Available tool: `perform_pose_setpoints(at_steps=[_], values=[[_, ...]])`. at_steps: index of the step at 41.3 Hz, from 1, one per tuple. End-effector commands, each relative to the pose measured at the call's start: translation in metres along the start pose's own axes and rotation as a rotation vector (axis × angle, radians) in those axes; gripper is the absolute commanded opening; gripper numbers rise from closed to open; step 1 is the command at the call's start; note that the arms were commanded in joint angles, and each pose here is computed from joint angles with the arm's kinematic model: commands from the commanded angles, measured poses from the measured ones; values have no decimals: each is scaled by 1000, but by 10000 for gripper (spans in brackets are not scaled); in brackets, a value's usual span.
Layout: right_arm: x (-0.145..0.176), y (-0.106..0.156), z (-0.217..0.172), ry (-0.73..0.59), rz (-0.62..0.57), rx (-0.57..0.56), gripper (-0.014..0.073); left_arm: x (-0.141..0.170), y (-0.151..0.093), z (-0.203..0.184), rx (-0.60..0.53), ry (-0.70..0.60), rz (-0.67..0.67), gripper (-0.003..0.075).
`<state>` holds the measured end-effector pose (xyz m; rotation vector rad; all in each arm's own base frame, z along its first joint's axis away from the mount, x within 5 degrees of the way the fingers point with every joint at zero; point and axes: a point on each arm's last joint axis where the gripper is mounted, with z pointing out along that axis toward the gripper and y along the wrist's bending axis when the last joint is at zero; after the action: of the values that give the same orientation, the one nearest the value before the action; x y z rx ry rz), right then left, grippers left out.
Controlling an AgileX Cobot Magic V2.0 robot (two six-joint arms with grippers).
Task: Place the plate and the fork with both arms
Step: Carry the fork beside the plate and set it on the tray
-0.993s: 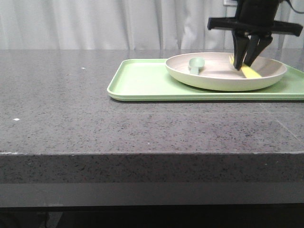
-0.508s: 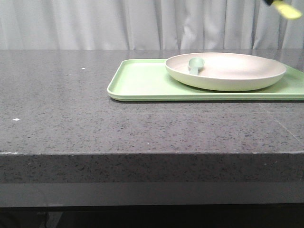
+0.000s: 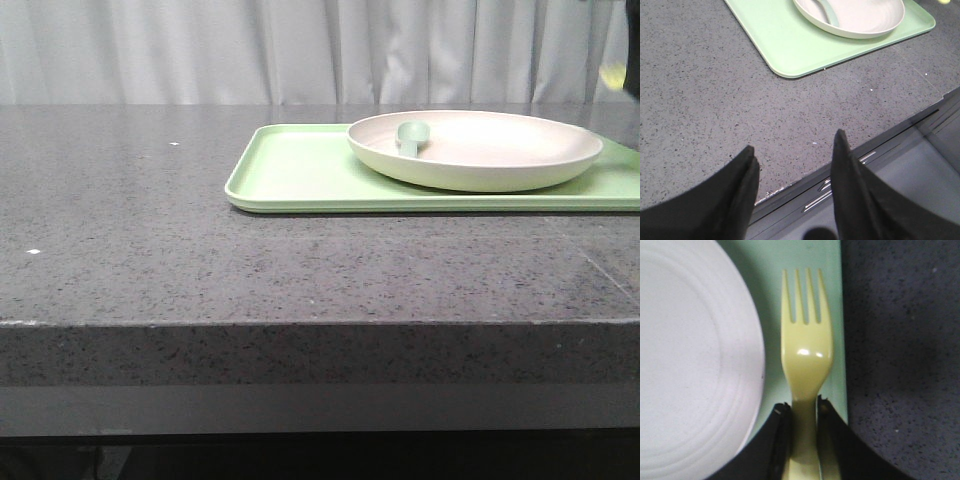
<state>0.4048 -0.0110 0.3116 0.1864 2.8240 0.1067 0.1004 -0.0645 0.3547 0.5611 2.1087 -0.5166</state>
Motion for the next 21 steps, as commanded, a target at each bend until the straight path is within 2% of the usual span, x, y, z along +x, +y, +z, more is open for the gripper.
perform_pose_setpoints(at_steps=[1,16,21], values=[[1,-1,-10,9,-11,-5,55,-12,-2,-6,3,-90,-13,335],[-5,-3,22,57,-6,0,69,-12,-2,-6,3,-90,-13,335],[-5,-3,26,64,-5,1,162,-12,-2,-6,3,-90,-13,335]])
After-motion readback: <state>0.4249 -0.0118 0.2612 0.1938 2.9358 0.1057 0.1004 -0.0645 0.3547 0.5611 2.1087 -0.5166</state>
